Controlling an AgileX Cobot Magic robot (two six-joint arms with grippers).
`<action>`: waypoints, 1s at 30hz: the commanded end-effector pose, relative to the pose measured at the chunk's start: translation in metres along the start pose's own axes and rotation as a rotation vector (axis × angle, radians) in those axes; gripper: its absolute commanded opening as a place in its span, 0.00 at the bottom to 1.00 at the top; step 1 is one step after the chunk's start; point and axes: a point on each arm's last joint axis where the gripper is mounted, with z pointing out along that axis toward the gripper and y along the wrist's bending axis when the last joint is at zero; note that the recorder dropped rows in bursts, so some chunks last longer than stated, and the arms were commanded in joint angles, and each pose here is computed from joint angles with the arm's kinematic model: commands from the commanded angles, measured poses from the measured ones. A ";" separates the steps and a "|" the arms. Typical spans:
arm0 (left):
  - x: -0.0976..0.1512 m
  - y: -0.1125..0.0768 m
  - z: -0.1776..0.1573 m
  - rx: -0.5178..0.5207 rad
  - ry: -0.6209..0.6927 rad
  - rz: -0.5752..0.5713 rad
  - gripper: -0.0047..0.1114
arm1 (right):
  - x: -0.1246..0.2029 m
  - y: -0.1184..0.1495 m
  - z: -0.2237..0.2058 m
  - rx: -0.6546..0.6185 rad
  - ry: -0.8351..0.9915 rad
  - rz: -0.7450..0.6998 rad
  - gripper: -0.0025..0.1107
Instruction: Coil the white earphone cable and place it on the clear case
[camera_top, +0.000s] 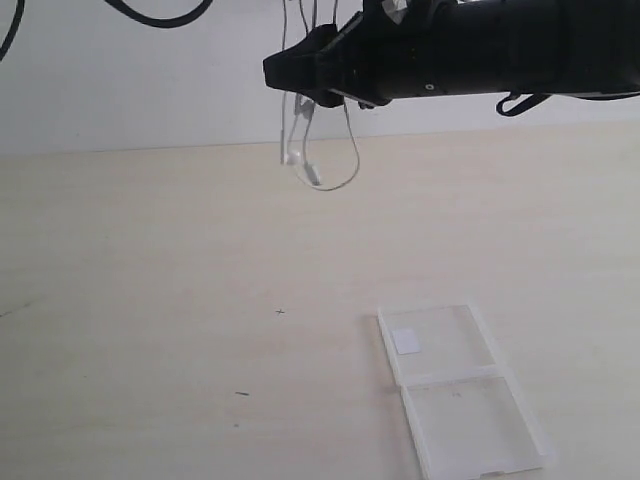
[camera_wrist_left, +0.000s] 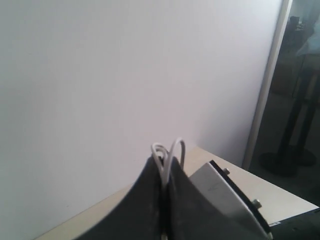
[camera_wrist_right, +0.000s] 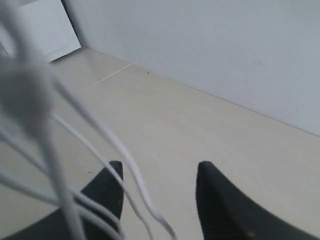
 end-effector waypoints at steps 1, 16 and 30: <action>-0.004 -0.004 -0.001 0.023 -0.017 -0.019 0.04 | 0.001 -0.001 -0.001 0.005 -0.004 0.015 0.30; -0.005 0.007 -0.009 -0.119 0.034 0.013 0.04 | 0.003 -0.013 -0.002 0.133 0.023 -0.006 0.02; 0.017 0.032 -0.018 -0.391 0.257 0.043 0.04 | -0.020 -0.013 -0.029 0.333 -0.001 -0.166 0.02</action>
